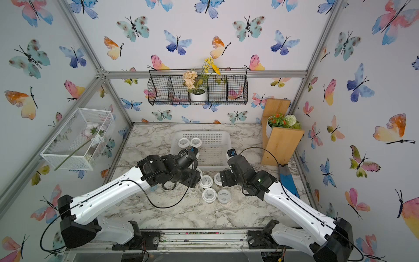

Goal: Put the yogurt in the basket
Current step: Pick up the yogurt from the center of the board, then place the yogurt in the basket.

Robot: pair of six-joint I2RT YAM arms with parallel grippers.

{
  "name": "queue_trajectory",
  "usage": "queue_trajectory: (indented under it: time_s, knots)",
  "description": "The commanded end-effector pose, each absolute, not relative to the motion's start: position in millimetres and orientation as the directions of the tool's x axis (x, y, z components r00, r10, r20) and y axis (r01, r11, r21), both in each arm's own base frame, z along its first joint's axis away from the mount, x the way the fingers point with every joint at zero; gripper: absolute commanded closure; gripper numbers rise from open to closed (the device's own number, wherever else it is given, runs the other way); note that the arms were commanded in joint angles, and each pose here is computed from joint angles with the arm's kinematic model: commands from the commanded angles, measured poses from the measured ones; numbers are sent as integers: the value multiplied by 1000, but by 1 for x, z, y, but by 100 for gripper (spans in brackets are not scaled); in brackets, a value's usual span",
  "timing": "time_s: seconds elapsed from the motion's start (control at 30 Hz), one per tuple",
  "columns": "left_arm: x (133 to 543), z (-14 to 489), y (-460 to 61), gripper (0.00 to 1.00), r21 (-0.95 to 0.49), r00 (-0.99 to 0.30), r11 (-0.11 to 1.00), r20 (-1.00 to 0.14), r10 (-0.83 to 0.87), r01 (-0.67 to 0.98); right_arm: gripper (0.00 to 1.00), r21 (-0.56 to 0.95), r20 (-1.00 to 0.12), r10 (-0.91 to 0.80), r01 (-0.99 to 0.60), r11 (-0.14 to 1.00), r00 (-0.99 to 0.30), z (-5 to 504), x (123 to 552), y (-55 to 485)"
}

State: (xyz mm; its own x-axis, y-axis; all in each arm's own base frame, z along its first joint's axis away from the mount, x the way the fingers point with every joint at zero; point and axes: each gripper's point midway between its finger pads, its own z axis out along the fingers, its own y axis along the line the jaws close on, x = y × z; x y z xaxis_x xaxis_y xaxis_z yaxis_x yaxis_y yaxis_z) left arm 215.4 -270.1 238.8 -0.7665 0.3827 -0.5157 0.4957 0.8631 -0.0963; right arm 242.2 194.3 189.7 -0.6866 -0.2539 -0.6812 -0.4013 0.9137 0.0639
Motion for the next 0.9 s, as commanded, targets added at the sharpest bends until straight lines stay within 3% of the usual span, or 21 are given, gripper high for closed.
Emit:
queue_trajectory:
  time_s: [0.0, 0.47, 0.87]
  knots:
    - [233, 245, -264, 31, -25, -749, 862, -509, 424, 506, 7, 64, -670, -263, -406, 911, -695, 186, 240, 195]
    - [310, 244, -274, 31, -4, -733, 868, -537, 417, 497, 7, 61, -658, -271, -409, 911, -703, 181, 240, 197]
    - [360, 199, -279, 31, -27, -759, 873, -506, 409, 488, 7, 61, -651, -276, -411, 909, -707, 179, 240, 198]
